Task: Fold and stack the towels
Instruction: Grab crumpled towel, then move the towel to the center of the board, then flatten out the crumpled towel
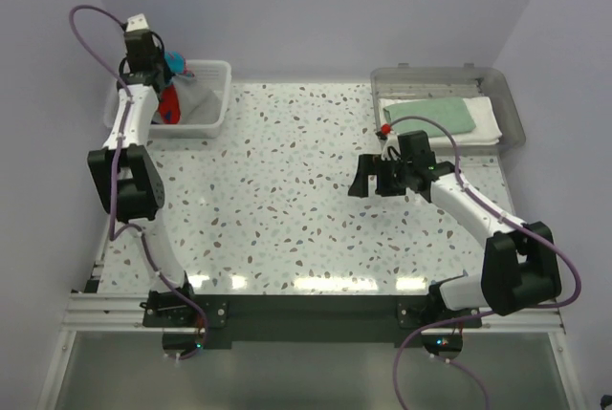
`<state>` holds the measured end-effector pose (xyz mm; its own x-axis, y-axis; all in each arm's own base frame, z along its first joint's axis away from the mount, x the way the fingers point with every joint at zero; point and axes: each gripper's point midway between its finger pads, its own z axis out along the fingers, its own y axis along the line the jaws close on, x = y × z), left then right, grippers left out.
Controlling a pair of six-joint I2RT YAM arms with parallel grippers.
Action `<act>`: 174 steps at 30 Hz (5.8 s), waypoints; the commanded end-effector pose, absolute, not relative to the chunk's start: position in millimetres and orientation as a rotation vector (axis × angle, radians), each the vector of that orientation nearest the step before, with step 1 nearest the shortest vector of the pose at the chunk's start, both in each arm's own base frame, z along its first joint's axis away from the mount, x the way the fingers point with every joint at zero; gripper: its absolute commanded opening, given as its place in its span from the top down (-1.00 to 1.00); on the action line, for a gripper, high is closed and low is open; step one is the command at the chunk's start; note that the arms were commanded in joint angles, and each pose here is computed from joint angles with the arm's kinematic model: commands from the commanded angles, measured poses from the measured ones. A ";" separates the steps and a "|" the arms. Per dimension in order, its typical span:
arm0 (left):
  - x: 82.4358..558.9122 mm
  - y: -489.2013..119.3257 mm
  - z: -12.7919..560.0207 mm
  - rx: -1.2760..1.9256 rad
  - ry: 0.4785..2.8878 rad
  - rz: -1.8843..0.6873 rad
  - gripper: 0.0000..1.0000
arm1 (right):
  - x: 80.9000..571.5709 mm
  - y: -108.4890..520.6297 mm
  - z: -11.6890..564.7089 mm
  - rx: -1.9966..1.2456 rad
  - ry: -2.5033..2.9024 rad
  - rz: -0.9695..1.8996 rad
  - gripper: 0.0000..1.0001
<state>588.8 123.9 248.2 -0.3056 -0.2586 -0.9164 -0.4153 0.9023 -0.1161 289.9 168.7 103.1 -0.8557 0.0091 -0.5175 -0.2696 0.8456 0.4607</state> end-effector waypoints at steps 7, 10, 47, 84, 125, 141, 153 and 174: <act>579.7 68.8 259.7 -0.389 1.887 0.035 -0.31 | 293.2 174.0 106.3 -0.217 2.481 0.757 -0.97; 582.5 75.1 251.7 -0.404 1.898 0.073 -0.55 | 293.0 174.9 102.1 -0.220 2.492 0.760 -0.97; 549.4 54.3 204.0 -0.564 2.062 0.035 -0.29 | 283.1 174.2 113.2 -0.224 2.460 0.778 -0.97; 332.1 -263.4 354.3 0.263 1.906 -0.823 0.90 | 281.9 137.4 221.5 -0.204 2.154 0.553 -0.97; 272.1 -374.0 96.3 0.383 2.401 -0.440 -0.30 | 273.5 119.3 69.9 0.043 2.597 0.393 -0.50; 293.8 -355.8 64.6 0.306 2.390 -0.102 0.16 | 282.6 110.7 72.3 0.023 2.580 0.312 -0.55; 277.2 -291.6 48.7 0.192 2.446 0.006 0.36 | 323.5 122.3 92.0 -0.117 2.527 0.304 -0.57; 274.6 -246.4 58.4 0.058 2.475 -0.158 0.04 | 356.4 135.2 39.9 -0.448 2.669 0.188 -0.09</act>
